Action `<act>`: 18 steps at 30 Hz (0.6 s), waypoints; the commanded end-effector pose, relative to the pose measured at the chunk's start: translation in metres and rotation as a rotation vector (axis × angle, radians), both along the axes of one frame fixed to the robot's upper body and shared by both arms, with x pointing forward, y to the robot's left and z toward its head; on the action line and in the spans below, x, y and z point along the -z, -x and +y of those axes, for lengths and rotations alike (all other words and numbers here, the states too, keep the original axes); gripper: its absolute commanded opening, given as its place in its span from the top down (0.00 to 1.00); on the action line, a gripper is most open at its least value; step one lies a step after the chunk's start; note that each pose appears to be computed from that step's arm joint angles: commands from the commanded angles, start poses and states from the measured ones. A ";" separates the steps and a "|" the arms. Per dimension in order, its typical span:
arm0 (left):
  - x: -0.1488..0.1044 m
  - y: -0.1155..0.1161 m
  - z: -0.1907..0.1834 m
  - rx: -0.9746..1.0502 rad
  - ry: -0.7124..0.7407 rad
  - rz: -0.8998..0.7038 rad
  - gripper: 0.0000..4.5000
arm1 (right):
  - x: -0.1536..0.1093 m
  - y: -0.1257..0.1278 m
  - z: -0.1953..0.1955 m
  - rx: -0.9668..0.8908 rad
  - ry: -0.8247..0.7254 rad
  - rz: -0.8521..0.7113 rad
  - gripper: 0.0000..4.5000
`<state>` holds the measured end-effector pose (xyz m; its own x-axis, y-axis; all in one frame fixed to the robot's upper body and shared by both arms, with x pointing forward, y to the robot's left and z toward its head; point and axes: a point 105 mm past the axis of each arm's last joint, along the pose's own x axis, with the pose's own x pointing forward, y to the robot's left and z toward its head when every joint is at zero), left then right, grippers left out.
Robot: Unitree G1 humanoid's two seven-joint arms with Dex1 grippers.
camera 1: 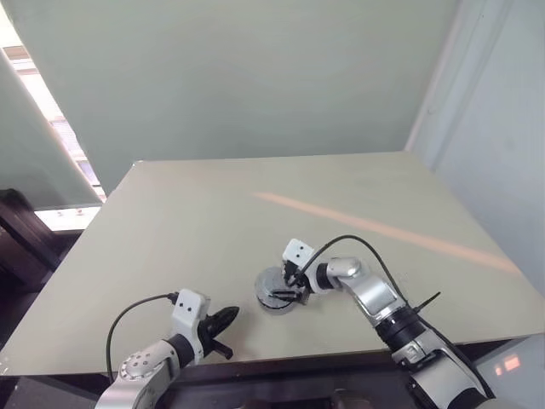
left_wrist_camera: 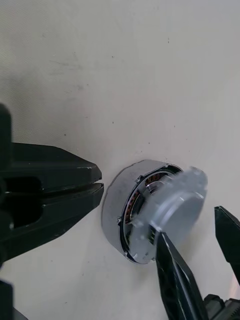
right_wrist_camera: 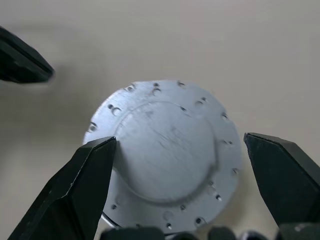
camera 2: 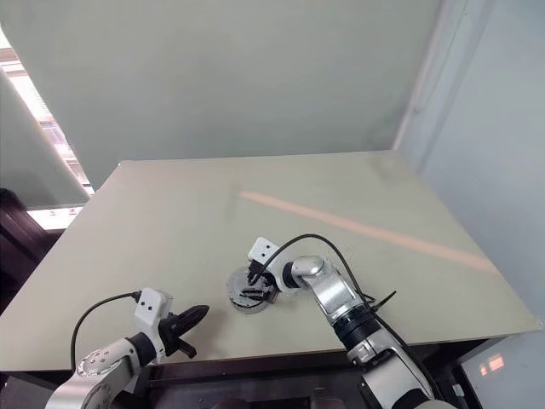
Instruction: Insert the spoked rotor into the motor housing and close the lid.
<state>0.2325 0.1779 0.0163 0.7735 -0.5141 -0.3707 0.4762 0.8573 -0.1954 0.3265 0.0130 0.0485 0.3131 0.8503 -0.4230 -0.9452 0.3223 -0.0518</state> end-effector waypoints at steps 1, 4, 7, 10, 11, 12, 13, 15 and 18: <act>-0.015 -0.006 0.000 0.006 -0.007 -0.069 1.00 | -0.019 -0.005 -0.002 -0.022 -0.117 -0.001 0.00; -0.015 -0.007 0.000 0.008 -0.008 -0.069 1.00 | -0.020 -0.007 -0.007 -0.047 -0.136 -0.008 0.00; -0.015 -0.008 0.000 0.012 -0.009 -0.067 1.00 | -0.015 -0.007 -0.009 -0.065 -0.142 0.013 0.00; -0.015 -0.008 0.000 0.016 -0.010 -0.066 1.00 | -0.011 -0.005 -0.007 -0.084 -0.147 0.024 0.00; -0.015 -0.008 0.000 0.018 -0.010 -0.065 1.00 | -0.010 -0.005 -0.006 -0.083 -0.147 0.024 0.00; -0.015 -0.008 0.000 0.019 -0.011 -0.065 1.00 | -0.010 -0.006 -0.005 -0.083 -0.148 0.024 0.00; -0.015 -0.008 0.000 0.020 -0.011 -0.065 1.00 | -0.009 -0.006 -0.004 -0.086 -0.149 0.025 0.00; -0.015 -0.008 0.000 0.022 -0.012 -0.066 1.00 | -0.006 -0.006 -0.001 -0.088 -0.148 0.022 0.00; -0.016 -0.007 0.000 0.023 -0.015 -0.066 1.00 | -0.004 -0.006 0.002 -0.090 -0.146 0.017 0.00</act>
<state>0.2353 0.1770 0.0194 0.7712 -0.5232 -0.3626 0.4896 0.8516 -0.1874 0.3245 0.0101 0.0345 0.2122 0.9164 -0.3393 -0.9668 0.2475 0.0640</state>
